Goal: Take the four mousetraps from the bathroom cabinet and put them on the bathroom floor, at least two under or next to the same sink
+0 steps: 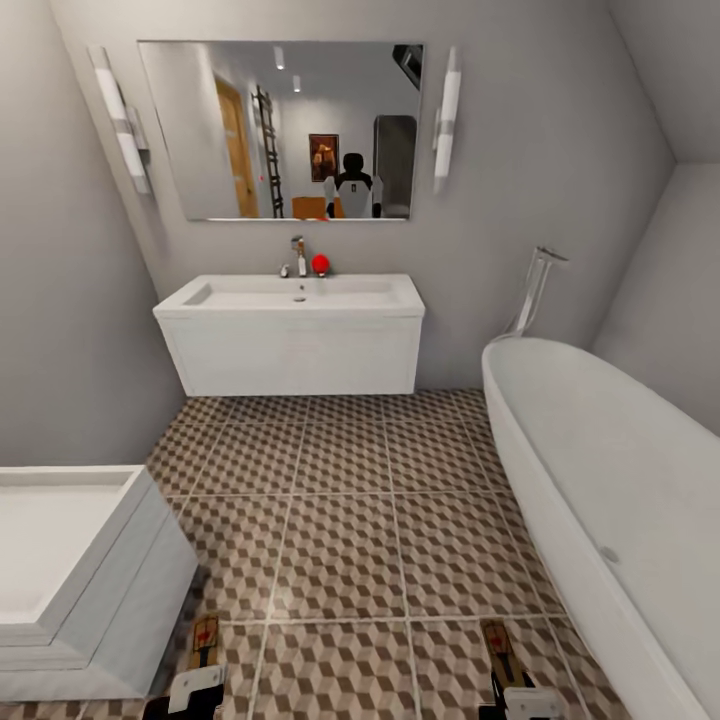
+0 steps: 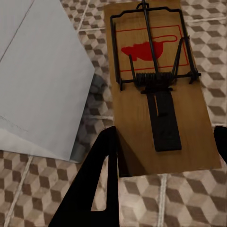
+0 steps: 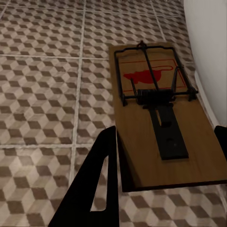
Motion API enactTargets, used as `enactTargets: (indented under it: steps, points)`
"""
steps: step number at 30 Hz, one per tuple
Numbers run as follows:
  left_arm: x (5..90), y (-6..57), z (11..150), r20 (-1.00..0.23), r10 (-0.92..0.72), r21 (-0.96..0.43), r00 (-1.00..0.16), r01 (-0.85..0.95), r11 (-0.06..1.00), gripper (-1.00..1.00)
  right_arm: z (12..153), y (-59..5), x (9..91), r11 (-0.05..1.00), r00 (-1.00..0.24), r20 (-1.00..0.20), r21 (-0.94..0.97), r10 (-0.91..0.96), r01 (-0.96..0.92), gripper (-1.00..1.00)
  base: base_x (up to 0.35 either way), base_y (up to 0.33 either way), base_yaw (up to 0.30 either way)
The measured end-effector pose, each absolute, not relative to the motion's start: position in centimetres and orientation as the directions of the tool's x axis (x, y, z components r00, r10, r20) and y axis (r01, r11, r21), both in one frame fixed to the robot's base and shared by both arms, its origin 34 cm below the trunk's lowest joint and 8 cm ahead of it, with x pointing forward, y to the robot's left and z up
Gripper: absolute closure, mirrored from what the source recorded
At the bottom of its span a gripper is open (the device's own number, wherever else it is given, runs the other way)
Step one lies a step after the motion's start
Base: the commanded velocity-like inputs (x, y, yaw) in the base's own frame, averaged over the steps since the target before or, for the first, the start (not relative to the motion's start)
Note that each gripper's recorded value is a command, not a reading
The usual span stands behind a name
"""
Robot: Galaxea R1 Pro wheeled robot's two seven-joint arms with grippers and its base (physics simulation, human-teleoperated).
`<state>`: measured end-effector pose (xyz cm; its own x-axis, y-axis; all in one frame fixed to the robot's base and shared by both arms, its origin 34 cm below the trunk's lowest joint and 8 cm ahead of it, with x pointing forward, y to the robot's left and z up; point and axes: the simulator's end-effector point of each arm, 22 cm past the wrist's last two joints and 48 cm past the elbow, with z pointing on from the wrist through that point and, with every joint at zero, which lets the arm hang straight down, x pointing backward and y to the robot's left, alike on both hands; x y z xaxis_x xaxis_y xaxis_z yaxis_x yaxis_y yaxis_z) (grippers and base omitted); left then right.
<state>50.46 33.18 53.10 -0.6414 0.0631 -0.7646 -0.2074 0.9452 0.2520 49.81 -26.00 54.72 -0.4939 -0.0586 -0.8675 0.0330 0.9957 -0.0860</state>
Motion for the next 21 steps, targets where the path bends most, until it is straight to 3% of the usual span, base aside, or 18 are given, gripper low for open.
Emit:
enactTargets:
  steps: [21]
  points:
    - [50.46,33.18,53.1,-0.765,0.063,0.252,-0.641,-0.207,0.945,1.0,54.72,-26.03,49.81,0.996,-0.494,-0.868,-0.087,-0.059,0.034,1.0,0.304,-0.092,0.01]
